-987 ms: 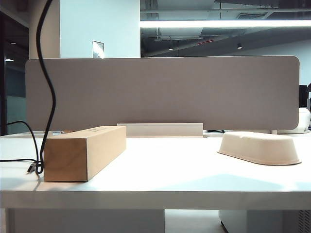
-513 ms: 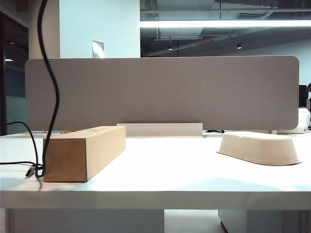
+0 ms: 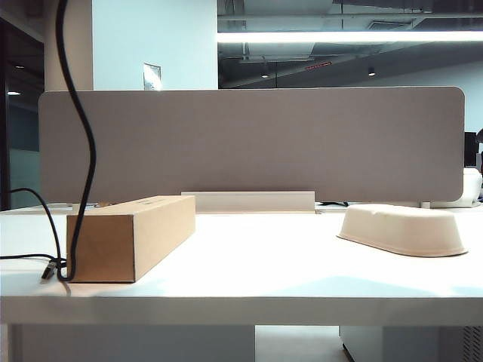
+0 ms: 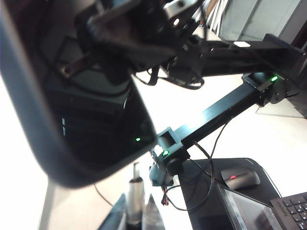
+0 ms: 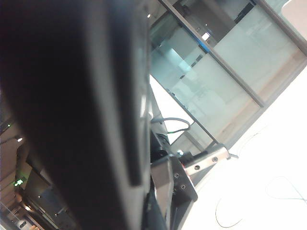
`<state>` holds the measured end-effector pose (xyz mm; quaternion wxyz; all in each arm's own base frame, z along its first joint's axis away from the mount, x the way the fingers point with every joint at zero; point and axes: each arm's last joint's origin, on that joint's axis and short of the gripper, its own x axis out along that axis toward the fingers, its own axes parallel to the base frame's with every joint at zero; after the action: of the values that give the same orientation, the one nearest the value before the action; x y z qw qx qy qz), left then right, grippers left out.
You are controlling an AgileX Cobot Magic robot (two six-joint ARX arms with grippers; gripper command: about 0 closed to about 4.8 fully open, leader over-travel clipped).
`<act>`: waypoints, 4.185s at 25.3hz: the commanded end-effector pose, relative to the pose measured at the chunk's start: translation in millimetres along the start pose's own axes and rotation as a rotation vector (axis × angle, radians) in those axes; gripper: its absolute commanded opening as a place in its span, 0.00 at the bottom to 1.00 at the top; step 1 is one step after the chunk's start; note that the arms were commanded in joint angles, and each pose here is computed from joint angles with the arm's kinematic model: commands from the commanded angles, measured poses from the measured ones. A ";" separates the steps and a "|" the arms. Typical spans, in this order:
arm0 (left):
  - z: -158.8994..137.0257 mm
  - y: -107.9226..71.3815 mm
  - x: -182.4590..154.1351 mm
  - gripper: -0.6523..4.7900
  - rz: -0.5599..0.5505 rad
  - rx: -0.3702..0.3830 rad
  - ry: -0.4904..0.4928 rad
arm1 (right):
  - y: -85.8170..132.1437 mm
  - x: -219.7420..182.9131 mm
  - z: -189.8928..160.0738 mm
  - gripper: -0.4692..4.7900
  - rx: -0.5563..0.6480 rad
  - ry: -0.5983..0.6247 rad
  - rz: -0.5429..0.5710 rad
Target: Pick up the charging cable and the phone, plug the charging cable into the charging port on the phone, and finally place them back on the table.
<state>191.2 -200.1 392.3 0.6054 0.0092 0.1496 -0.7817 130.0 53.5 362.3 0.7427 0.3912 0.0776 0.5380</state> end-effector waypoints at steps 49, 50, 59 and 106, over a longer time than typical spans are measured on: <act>4.1 14.4 -7.5 0.11 0.014 -0.043 -0.048 | -1.2 0.0 -2.4 0.09 -0.105 0.064 0.003; 5.1 14.5 -7.5 0.11 0.016 -0.057 -0.054 | -1.3 0.0 -2.4 0.09 -0.105 0.064 0.002; 8.2 17.5 -6.9 0.11 0.048 -0.073 -0.073 | -1.6 0.0 -1.7 0.09 -0.109 0.041 -0.011; -1.0 40.3 -27.3 0.69 0.092 -0.294 -0.090 | -25.7 14.9 -1.0 0.09 -0.140 -0.047 -0.134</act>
<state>234.4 -189.0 386.2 0.6439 -0.1042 0.2340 -0.7209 153.4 64.2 344.2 0.7962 0.3510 0.0757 0.4870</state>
